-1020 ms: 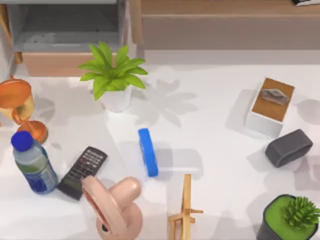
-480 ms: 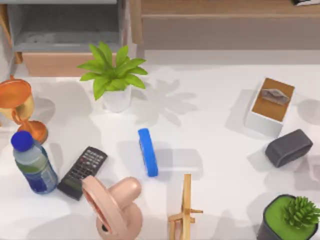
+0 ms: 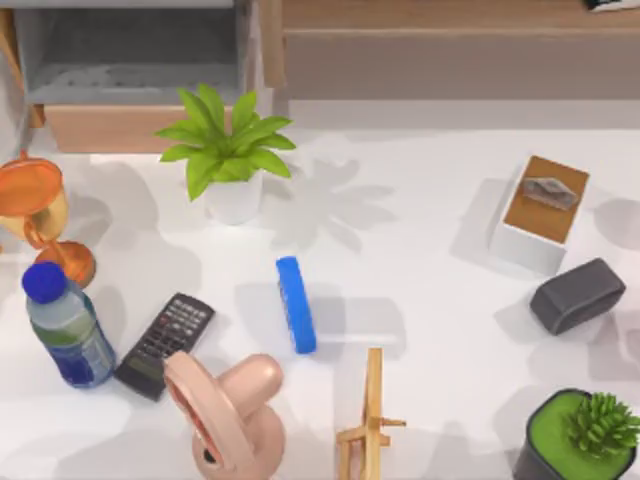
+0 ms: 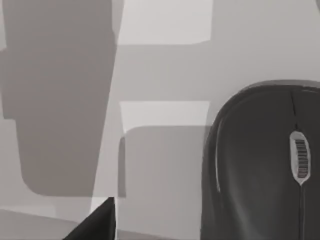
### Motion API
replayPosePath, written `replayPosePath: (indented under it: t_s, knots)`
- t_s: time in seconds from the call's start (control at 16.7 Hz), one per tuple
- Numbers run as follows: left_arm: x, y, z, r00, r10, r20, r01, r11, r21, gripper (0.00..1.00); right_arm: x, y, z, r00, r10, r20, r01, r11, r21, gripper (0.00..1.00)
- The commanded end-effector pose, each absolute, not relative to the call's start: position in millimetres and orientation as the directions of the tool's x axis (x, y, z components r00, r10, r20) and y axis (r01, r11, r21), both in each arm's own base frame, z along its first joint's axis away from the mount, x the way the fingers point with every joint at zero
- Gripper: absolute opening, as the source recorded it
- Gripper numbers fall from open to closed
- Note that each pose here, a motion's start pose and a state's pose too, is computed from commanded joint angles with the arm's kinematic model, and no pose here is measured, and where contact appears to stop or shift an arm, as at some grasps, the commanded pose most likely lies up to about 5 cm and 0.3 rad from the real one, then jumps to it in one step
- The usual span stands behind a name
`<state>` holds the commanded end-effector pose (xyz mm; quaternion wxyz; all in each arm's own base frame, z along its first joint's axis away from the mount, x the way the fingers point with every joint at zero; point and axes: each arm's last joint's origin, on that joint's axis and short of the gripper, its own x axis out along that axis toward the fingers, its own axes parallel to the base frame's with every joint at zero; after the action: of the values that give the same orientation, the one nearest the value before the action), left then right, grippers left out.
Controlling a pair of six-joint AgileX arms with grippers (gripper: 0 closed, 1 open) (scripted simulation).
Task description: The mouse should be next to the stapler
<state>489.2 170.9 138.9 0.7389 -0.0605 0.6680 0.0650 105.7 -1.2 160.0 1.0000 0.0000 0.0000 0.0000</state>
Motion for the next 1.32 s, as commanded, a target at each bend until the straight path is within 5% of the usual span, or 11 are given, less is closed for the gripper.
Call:
replayPosePath:
  t_s: [0.18,0.96,1.32]
  knots:
    - [489.2,170.9,138.9,0.099,0.015,-0.995,-0.177,0.984,-0.002,1.00,105.7,-1.2,160.0,1.000,0.000,0.000,0.000,1.000,0.000,1.00]
    - [489.2,170.9,138.9,0.099,0.015,-0.995,-0.177,0.984,-0.002,0.02,105.7,-1.2,160.0,1.000,0.000,0.000,0.000,1.000,0.000,1.00]
    - [489.2,170.9,138.9,0.099,0.015,-0.995,-0.177,0.984,-0.002,0.00,105.7,-1.2,160.0,1.000,0.000,0.000,0.000,1.000,0.000,1.00]
